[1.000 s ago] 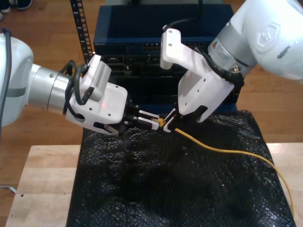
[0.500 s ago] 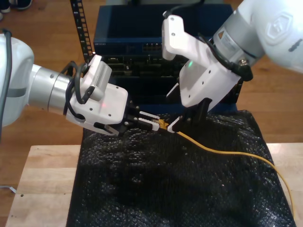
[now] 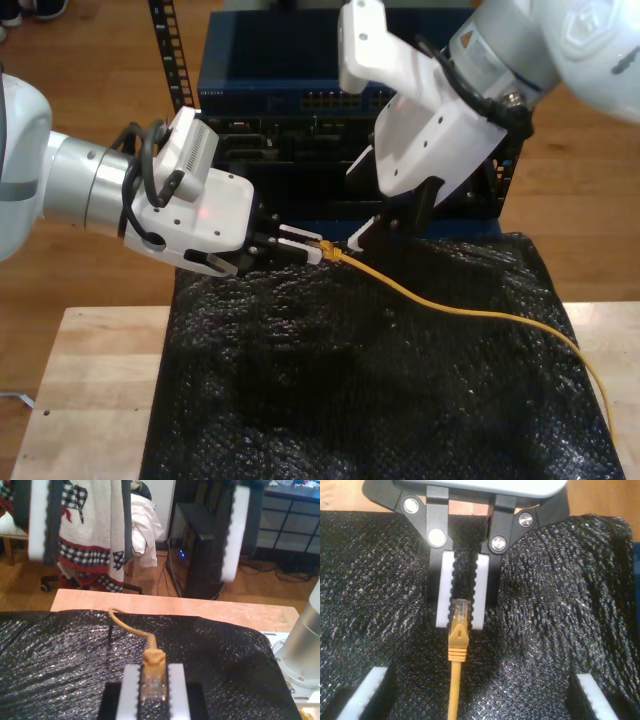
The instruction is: Grab the cable and plug it in
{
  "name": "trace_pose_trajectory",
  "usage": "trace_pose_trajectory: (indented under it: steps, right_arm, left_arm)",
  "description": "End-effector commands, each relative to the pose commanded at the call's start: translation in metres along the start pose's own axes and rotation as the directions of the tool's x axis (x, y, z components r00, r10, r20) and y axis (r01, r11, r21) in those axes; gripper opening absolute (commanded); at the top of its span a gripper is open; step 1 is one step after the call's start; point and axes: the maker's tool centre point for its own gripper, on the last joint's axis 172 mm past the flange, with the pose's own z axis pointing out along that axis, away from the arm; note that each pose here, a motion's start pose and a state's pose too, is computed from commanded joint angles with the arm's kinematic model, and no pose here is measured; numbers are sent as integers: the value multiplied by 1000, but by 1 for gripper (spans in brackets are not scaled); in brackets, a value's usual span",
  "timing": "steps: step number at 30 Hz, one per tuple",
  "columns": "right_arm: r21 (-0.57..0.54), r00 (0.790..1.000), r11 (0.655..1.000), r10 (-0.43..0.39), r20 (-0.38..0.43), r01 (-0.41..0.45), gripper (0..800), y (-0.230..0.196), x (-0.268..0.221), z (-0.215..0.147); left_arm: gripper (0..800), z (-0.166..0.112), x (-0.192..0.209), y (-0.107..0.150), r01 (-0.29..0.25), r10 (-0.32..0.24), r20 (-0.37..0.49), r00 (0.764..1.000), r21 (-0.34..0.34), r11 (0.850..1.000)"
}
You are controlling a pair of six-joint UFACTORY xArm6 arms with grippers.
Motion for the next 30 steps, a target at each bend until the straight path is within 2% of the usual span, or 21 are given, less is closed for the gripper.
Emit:
trace_pose_trajectory:
  steps: [4,7,11,15,19,24,28,30]
  right_arm:
    - [-20,999,999,-35,-9,35,799,-4,5,-10]
    - [-41,997,996,-74,-16,74,798,-5,10,-20]
    - [-60,994,992,-108,-24,106,798,-8,15,-29]
    - [-94,989,985,-146,-30,142,798,-5,21,-33]
    - [-137,979,972,-199,-37,192,798,-5,31,-36]
    - [-204,951,935,-305,-46,290,798,-11,51,-39]
    - [-276,925,896,-376,-49,349,798,-12,67,-44]
    - [-295,914,881,-402,-53,370,798,-16,75,-45]
  left_arm:
    - [2,4,3,5,51,-53,-49,997,-45,998]
    - [2,-7,12,1,76,-81,-108,991,-46,996]
    - [2,-10,14,1,138,-152,-149,977,-96,986]
    - [2,-12,20,6,154,-173,-156,972,-128,980]
    - [2,-15,31,12,148,-174,-159,972,-167,975]
    - [2,-27,31,15,198,-233,-179,956,-194,961]
    - [2,-32,33,22,206,-250,-193,949,-221,953]
    - [2,-36,34,25,222,-272,-198,942,-240,945]
